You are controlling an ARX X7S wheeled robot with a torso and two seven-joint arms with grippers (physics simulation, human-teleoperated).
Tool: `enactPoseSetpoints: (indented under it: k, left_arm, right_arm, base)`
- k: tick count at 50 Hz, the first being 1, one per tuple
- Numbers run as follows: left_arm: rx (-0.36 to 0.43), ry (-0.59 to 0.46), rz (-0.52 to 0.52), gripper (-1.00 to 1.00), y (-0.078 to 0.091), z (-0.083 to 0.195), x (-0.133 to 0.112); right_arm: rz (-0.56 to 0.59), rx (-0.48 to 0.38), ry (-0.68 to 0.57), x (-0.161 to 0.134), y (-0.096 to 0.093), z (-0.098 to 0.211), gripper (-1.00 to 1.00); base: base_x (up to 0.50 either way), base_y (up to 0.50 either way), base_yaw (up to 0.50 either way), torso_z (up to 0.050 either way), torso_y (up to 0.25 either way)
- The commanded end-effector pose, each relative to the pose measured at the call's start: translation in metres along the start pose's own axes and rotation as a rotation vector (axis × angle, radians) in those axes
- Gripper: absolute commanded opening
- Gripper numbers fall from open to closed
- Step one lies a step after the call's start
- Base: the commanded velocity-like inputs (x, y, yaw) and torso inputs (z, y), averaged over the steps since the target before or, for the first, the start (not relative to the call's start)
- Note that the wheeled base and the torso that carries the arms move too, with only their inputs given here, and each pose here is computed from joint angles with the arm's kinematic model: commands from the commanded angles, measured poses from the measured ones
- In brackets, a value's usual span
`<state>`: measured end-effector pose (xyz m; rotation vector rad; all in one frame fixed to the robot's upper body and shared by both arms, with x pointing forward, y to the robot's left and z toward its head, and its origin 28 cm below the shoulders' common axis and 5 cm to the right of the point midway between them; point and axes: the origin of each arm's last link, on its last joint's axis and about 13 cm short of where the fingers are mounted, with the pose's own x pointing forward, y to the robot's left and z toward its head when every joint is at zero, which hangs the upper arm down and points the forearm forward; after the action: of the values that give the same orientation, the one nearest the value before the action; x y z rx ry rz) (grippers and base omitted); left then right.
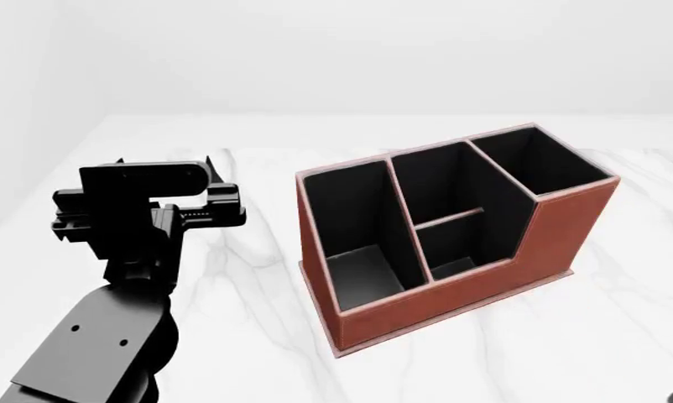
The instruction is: Pick up the book and place it in the left compartment of the caddy.
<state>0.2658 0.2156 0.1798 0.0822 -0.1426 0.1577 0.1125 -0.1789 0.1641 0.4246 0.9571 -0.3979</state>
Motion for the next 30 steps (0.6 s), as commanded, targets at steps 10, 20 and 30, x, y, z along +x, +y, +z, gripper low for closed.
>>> enactPoseSetpoints:
  k: [10,20,30]
  left_arm:
    - [-0.001,0.002,0.0,1.0,0.0,-0.002,-0.001]
    - [-0.002,0.007,0.001,1.0,0.0,-0.005,-0.001]
    - [0.001,0.01,0.0,1.0,0.001,-0.007,-0.001]
  right_arm:
    - [0.022,0.024,0.052,0.023,-0.002,-0.009,1.0]
    - [0.031,0.035,0.087,0.038,-0.004,-0.016,1.0]
    - [0.04,0.027,0.104,0.049,-0.002,-0.018,-1.0]
  base:
    - [0.0,0.0,0.0,0.0,0.0]
    - [0.0,0.0,0.0,0.0,0.0]
    - [0.0,0.0,0.0,0.0,0.0]
